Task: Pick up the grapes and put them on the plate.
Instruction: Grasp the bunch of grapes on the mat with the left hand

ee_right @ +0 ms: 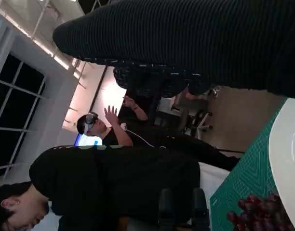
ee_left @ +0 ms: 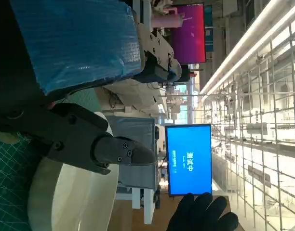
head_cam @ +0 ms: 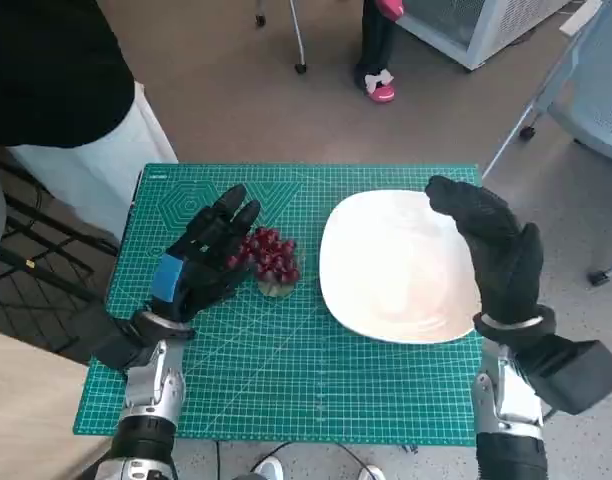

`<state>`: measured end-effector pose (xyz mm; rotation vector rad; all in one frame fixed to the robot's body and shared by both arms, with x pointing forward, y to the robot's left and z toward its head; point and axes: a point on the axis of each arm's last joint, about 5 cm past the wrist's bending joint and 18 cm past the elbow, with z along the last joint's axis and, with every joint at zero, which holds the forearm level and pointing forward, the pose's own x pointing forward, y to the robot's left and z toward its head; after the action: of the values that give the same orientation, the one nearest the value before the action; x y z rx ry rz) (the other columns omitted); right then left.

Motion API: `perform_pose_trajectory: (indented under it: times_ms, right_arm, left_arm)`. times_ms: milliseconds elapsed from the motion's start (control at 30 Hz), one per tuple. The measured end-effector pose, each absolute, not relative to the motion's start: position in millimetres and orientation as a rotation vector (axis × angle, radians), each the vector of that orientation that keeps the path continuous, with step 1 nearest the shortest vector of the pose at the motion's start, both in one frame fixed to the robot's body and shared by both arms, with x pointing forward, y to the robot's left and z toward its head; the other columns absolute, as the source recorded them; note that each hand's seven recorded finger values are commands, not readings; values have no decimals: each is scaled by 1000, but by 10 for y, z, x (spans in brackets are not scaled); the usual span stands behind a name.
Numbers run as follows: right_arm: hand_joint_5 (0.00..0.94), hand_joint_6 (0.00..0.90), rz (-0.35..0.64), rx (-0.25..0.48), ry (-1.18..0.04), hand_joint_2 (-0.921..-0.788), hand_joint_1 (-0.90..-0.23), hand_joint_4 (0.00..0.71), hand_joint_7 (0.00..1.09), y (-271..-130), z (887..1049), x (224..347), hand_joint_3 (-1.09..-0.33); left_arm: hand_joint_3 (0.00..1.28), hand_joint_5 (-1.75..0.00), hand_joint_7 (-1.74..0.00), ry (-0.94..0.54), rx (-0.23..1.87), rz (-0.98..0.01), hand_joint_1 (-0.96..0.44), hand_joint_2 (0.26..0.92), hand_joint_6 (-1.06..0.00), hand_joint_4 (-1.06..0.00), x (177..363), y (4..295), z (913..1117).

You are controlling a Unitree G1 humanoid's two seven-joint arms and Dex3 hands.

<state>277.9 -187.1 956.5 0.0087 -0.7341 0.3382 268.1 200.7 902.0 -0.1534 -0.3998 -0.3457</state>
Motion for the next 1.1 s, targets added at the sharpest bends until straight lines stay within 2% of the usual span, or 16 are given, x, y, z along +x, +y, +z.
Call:
perform_pose_trajectory:
  times_ms: [400,533,667,733,933,1100]
  right_arm:
    - [1,-1,338,9,-734,-921,-624,368,512,-1870,9565,2779,-881]
    - [1,-1,338,9,-734,-921,-623,368,510,-1870,9564,2779,-881]
    - [1,-1,339,9,-735,-921,-619,368,507,-1869,9567,2781,-883]
    - [1,-1,339,9,-737,-921,-617,368,506,-1869,9571,2782,-883]
    - [0,-1,339,8,-741,-921,-620,367,504,-1869,9579,2785,-884]
    - [0,-1,340,8,-742,-921,-626,367,503,-1864,9580,2787,-883]
  left_arm:
    - [180,0,0,-397,-148,-352,-367,921,-428,-299,2682,2012,9023]
    - [85,0,0,-384,-70,-351,-433,917,-320,-207,2690,2041,9061]
    - [27,1,0,-361,159,-355,-488,877,-179,-66,2707,2117,9187]
    - [14,1,0,-350,277,-360,-481,845,-142,-31,2714,2161,9262]
    - [4,1,-19,-270,628,-376,-231,740,-163,-2,2745,2221,9529]
    - [1,1,-20,-157,873,-348,-93,711,-197,1,2784,2115,9730]
